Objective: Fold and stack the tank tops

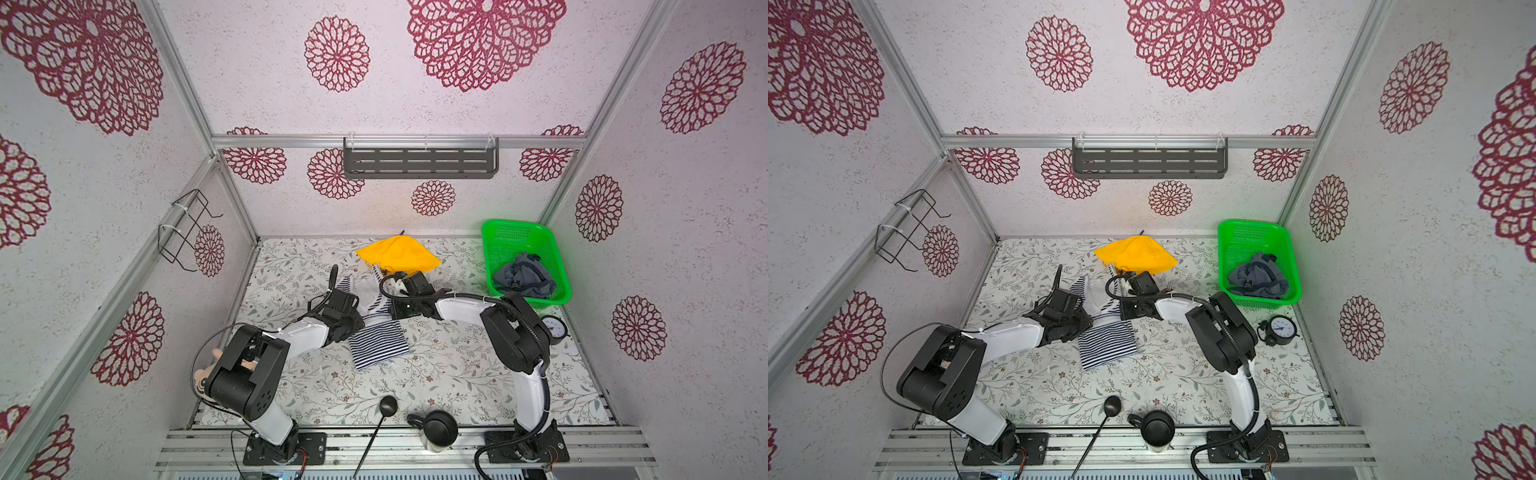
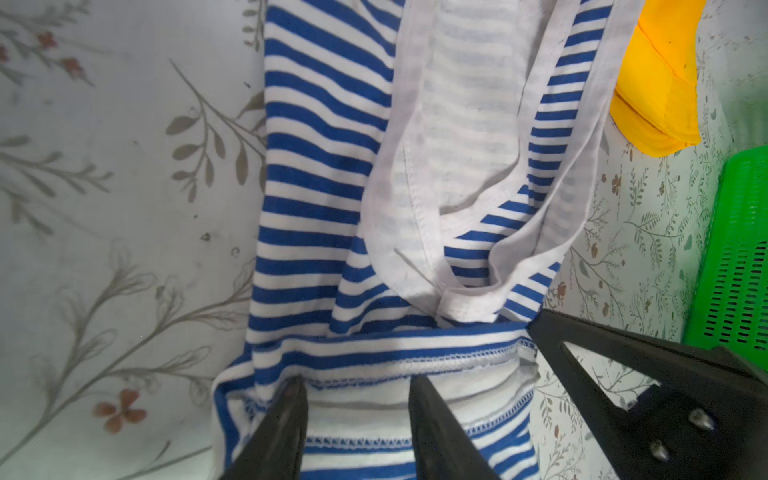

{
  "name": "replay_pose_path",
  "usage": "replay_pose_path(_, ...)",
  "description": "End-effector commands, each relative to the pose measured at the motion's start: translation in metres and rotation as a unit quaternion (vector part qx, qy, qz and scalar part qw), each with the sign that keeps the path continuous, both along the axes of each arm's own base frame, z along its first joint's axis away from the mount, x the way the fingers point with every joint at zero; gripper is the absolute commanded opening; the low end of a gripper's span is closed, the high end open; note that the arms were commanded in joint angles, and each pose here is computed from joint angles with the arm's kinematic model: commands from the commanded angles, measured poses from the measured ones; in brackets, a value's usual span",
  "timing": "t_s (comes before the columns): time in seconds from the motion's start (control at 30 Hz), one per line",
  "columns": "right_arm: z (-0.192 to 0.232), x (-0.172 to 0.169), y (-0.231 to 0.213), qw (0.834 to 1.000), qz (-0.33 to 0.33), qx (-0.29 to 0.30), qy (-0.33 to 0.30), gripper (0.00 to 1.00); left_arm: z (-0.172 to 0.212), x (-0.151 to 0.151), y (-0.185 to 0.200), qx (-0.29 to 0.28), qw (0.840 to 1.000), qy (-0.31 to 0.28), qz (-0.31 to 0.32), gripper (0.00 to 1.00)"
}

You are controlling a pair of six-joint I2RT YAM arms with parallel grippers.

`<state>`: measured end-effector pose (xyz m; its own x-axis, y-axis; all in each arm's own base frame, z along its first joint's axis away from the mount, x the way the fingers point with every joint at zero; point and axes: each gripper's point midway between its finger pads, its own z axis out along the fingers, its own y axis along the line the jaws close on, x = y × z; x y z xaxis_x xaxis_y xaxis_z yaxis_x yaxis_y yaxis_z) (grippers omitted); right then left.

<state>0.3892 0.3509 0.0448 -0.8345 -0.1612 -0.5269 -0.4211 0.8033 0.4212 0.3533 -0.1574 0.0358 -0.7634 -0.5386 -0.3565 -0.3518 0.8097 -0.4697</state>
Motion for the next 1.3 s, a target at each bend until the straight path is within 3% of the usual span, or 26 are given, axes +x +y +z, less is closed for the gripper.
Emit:
replay_pose_path(0.0, 0.042, 0.006, -0.012, 0.999, 0.004, -0.006, -0.037, 0.15, 0.032, 0.006, 0.005, 0.003, 0.999, -0.036, 0.002, 0.47)
replay_pose_path(0.1, 0.050, -0.007, -0.017, 0.999, 0.024, -0.005, -0.031, 0.25, 0.044, -0.001, 0.011, 0.008, 0.999, -0.044, 0.001, 0.51)
replay_pose_path(0.2, 0.045, -0.014, -0.012, 0.999, 0.043, 0.007, -0.018, 0.28, 0.039, -0.005, 0.014, 0.011, 0.999, -0.039, 0.000, 0.56)
replay_pose_path(0.63, 0.009, -0.019, 0.007, 0.998, 0.064, 0.002, 0.012, 0.31, -0.003, -0.015, 0.010, 0.016, 1.000, 0.016, -0.002, 0.63)
replay_pose_path(0.8, 0.005, -0.019, 0.011, 0.998, 0.064, 0.002, 0.015, 0.21, -0.011, -0.013, 0.005, 0.010, 1.000, 0.022, -0.006, 0.46)
replay_pose_path(1.0, 0.028, -0.018, 0.009, 0.998, 0.059, 0.005, -0.004, 0.01, 0.005, -0.013, 0.005, 0.011, 1.000, 0.014, -0.008, 0.03)
replay_pose_path(1.27, 0.072, -0.013, 0.012, 0.997, 0.059, 0.028, -0.041, 0.00, 0.049, -0.012, 0.017, 0.026, 0.999, -0.030, 0.003, 0.00)
